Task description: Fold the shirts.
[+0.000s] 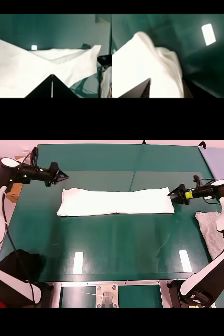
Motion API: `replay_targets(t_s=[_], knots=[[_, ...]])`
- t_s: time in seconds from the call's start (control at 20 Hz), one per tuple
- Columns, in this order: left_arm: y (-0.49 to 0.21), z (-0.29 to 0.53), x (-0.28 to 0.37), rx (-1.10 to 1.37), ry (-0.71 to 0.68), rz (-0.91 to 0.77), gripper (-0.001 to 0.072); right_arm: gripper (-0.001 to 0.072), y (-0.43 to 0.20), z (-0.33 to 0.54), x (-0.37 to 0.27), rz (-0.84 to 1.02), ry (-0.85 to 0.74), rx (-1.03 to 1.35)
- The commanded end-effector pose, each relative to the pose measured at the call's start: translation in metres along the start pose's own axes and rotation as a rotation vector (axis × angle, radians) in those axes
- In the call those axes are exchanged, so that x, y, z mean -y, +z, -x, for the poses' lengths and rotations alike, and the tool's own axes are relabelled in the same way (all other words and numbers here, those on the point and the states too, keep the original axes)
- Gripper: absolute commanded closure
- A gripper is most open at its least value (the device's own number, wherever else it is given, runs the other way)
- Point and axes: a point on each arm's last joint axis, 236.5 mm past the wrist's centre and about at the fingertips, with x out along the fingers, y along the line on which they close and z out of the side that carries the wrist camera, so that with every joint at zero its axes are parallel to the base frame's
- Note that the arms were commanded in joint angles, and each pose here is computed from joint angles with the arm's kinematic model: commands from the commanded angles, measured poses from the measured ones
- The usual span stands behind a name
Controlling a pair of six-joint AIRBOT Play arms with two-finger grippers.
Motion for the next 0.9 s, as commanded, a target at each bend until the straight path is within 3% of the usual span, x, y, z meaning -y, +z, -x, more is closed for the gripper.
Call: replay_targets(t_s=[0.0,0.15,0.35,0.55,0.85], knots=[[-0.011,-0.005,0.007,-0.041,-0.01,-0.007,0.0682,0.0393,-0.027,-0.03,0.011,0.04,-0.02,-0.133],[-0.028,-0.029,0.019,-0.083,0.022,-0.069,0.0682,0.0697,-0.028,-0.029,0.004,0.057,-0.018,-0.145],[-0.07,-0.099,0.066,-0.118,0.065,-0.251,0.0681,0.0695,-0.019,0.005,-0.023,0.133,-0.013,-0.119],[-0.114,-0.188,0.116,-0.043,0.039,-0.377,0.0681,0.0695,-0.014,0.058,-0.089,0.248,0.034,-0.014],[-0.185,-0.273,0.132,-0.067,-0.008,-0.333,0.0681,0.0695,-0.052,0.12,-0.195,0.399,0.232,0.038]])
